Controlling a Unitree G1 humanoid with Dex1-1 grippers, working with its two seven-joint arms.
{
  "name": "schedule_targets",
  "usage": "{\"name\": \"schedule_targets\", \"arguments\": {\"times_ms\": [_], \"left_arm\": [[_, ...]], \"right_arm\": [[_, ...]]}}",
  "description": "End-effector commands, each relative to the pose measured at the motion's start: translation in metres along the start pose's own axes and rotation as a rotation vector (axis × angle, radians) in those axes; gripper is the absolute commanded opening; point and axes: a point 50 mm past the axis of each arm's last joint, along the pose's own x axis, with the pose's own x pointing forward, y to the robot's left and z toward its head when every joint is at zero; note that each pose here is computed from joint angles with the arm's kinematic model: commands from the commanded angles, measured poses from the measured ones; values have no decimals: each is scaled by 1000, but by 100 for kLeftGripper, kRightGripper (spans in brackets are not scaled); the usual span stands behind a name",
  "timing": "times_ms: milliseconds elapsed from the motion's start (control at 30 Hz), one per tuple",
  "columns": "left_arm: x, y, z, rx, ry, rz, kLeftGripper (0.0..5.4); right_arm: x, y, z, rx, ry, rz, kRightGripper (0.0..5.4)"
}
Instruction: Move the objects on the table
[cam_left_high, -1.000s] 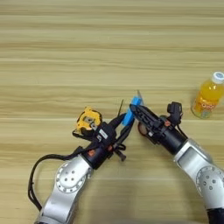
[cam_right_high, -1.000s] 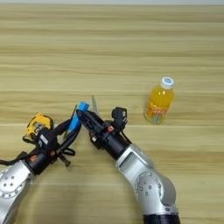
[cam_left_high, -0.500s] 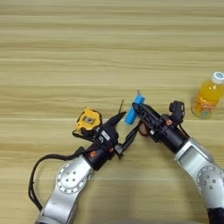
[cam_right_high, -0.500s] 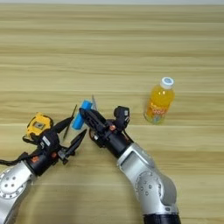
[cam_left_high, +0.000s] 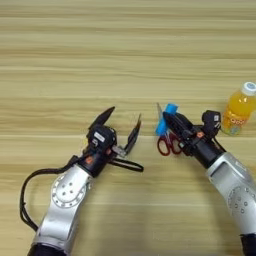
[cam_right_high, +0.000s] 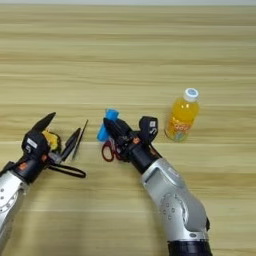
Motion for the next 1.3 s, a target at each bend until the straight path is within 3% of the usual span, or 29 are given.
{"name": "schedule_targets", "arguments": {"times_ms": [33,167,267,533,633,700,1000,1300], "left_arm": [[1,23,0,17,-1,119,461],[-2,49,-3,33,11,280,503],[-4,56,-4,48,13,338,527],[-8,64,-11,43,37,418,540],[-9,64,-12,42,38,428,540],[-9,62,-12,42,39,430,540],[-11,60,-14,46,53,447,540],[-13,60,-13,47,55,452,540]], "right_arm": [[-2,-4,11,-78,-23,-43,141],[-5,-9,15,-123,-18,-92,141],[-8,-12,17,-152,-18,-119,141],[-21,-22,28,-255,-2,-198,141],[-30,-33,30,-321,39,-270,141],[-35,-42,30,-337,72,-325,141],[-42,-62,8,-326,244,-447,141],[-37,-66,-8,-320,317,-435,140]]}}
